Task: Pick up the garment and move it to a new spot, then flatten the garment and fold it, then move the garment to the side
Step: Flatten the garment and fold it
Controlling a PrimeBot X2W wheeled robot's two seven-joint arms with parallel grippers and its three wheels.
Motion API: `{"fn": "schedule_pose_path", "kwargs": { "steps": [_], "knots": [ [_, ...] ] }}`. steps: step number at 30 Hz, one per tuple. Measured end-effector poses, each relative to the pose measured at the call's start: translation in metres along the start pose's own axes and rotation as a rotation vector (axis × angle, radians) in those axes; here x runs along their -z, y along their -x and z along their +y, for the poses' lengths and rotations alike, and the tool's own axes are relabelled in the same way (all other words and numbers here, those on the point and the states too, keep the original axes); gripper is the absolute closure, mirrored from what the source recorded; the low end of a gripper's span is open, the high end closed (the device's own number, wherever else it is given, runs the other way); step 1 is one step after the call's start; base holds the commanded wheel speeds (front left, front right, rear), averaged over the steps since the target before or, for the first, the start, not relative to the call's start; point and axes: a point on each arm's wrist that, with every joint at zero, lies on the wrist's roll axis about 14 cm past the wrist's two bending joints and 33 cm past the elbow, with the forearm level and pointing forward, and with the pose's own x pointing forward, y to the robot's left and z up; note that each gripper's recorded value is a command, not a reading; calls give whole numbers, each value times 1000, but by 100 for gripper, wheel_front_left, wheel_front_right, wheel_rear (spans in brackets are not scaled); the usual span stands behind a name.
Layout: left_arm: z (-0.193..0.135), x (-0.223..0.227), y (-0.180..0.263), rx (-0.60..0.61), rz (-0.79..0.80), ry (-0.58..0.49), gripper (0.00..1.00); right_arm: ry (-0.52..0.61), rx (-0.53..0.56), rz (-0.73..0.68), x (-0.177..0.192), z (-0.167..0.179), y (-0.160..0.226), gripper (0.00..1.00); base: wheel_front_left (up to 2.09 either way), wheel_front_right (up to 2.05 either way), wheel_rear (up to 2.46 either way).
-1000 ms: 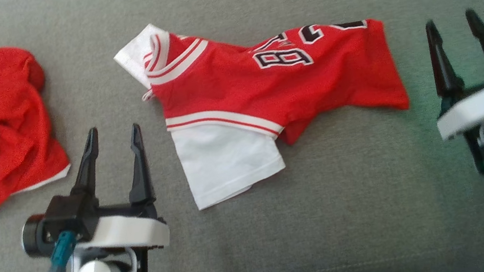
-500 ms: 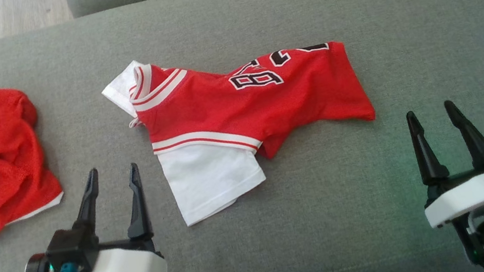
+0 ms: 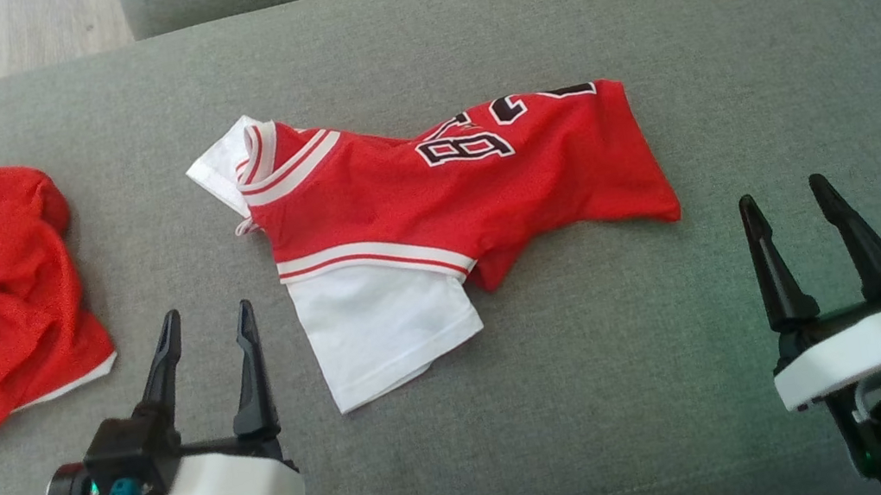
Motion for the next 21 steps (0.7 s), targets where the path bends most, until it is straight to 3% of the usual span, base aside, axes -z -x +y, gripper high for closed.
{"fn": "schedule_pose_path", "kwargs": {
  "steps": [6,13,21],
  "knots": [
    [-6,12,0,23,57,8,0,-2,-1,9,3,1,-2,0,0,0,0],
    [-37,64,-14,144,322,59,0,-5,-9,37,12,3,-6,0,0,0,0],
    [-45,120,-7,157,591,120,0,-15,10,70,23,-2,-4,0,0,0,0]
  ]
}}
